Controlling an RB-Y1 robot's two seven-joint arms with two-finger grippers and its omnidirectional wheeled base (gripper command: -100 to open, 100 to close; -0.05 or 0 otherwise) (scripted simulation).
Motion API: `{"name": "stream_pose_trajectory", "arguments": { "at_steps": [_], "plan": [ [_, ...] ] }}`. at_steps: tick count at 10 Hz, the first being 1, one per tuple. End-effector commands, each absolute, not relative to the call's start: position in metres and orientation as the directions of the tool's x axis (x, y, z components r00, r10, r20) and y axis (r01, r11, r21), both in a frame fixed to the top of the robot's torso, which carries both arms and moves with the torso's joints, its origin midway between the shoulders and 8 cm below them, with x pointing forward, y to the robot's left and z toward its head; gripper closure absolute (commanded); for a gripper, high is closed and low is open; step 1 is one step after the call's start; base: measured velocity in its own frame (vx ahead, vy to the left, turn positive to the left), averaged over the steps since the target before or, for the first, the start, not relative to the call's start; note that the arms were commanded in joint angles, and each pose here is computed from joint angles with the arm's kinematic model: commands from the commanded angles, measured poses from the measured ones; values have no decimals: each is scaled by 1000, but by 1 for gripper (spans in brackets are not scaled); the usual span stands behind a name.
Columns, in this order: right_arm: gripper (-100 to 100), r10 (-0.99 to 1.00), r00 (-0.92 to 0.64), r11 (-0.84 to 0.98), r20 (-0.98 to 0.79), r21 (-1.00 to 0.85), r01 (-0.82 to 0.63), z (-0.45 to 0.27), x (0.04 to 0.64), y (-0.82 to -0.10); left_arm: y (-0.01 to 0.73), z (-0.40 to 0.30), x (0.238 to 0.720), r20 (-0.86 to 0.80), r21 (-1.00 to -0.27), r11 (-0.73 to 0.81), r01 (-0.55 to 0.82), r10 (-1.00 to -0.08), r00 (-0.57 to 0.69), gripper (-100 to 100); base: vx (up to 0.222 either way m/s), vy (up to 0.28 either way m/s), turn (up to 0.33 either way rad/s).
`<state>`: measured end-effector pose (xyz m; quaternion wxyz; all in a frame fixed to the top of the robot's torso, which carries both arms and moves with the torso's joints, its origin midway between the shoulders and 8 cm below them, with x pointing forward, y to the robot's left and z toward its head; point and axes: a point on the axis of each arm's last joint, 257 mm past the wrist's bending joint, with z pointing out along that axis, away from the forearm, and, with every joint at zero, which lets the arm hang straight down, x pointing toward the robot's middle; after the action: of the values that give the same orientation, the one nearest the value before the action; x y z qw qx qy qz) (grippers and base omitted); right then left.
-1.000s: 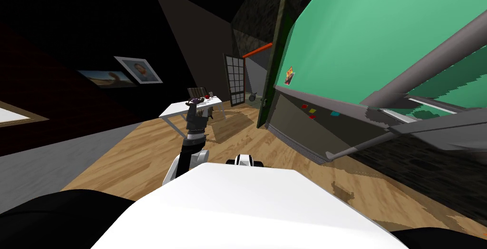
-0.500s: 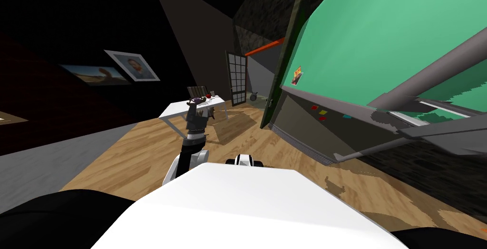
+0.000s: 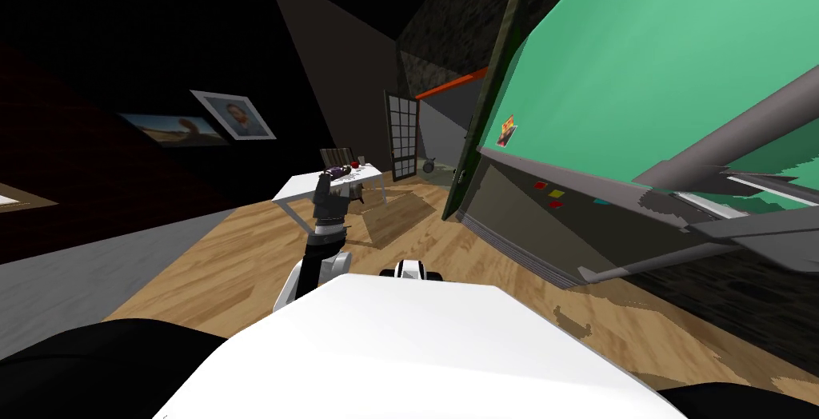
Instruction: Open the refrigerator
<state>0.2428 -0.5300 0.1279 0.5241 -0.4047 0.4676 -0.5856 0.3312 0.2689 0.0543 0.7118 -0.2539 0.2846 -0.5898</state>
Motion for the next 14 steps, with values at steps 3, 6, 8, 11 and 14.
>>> {"name": "stream_pose_trajectory", "arguments": {
  "at_steps": [3, 6, 8, 11, 14],
  "plan": [
    [100, -991, -137, -25, -10, -967, 254, 137, 239, -533, 269, 54, 331, -106, -697, 175, 695, -984, 142, 0, 80, 43, -45],
    [100, -991, -137, -25, -10, -967, 254, 137, 239, -533, 269, 54, 331, -106, -697, 175, 695, -984, 142, 0, 55, 53, -33],
    [100, -991, -137, -25, -10, -967, 254, 137, 239, -533, 269, 54, 331, -106, -697, 175, 695, -984, 142, 0, 3, 3, 9],
    [100, -987, -162, -23, -16, -972, 234, 129, 233, -541, 269, 54, 331, -106, -697, 175, 695, -984, 142, 0, 56, 35, 33],
    [100, -983, -181, -30, -13, -972, 231, 130, 228, -546, 269, 54, 331, -106, -697, 175, 695, -984, 142, 0, 130, 93, -115]
  ]
}}
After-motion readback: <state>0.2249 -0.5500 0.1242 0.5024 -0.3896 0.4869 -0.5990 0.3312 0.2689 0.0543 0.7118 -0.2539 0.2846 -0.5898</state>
